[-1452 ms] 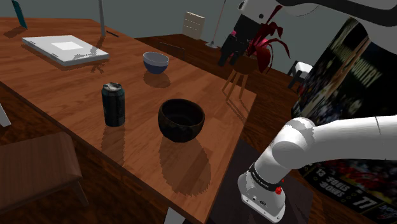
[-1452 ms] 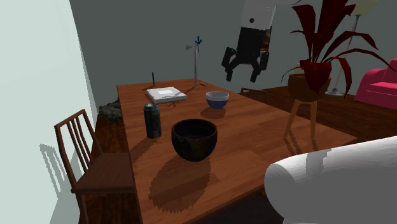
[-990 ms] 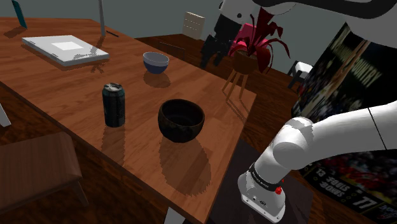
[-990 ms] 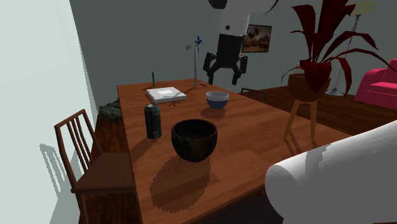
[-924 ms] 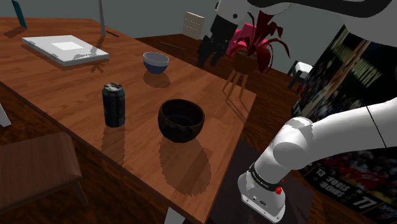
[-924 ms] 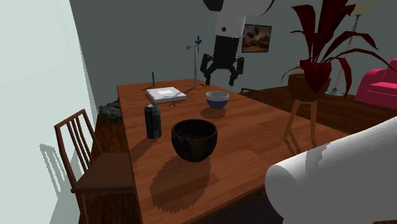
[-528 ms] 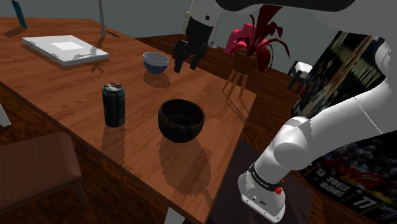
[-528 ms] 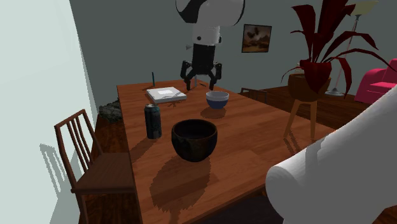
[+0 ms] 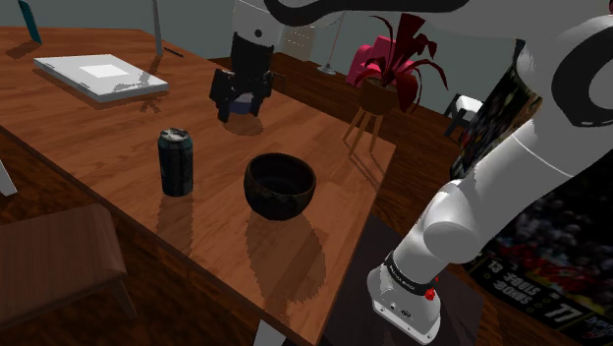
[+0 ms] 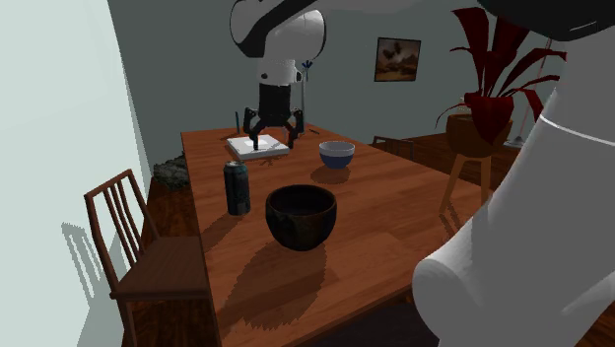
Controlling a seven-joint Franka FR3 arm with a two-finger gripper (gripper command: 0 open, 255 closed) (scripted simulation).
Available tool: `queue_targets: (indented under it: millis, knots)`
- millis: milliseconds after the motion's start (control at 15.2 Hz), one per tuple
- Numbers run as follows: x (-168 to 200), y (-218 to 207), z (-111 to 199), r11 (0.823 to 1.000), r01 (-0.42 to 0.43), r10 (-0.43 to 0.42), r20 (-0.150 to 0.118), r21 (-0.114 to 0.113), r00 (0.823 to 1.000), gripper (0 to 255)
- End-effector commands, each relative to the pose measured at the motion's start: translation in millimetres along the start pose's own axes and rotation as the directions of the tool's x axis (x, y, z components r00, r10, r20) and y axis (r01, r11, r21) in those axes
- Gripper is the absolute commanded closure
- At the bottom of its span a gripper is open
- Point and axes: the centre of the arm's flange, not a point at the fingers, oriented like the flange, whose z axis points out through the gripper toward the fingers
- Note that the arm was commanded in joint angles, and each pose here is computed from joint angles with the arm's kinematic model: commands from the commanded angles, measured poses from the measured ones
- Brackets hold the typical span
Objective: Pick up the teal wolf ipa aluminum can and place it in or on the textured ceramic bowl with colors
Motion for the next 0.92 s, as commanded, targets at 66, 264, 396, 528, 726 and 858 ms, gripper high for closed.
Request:
queue_targets:
  millis: [66, 264, 396, 528, 726, 858]
  knots:
    - [23.7, -30.7, 16.3, 1.000, 0.014, -0.014, 0.014, -0.002, 1.000, 0]
    - [46.6, -60.4, 32.9, 1.000, 0.028, -0.027, 0.027, -0.004, 0.999, 0]
    - [61.6, -80.3, 44.2, 0.999, 0.037, -0.037, 0.036, -0.005, 0.999, 0]
    - [72.6, -95.3, 52.8, 0.999, 0.044, -0.044, 0.043, -0.006, 0.998, 0]
    - [72.0, -95.2, 68.6, 0.999, 0.044, -0.044, 0.043, -0.006, 0.998, 0]
    - [71.5, -95.1, 79.2, 0.999, 0.044, -0.044, 0.043, -0.006, 0.998, 0]
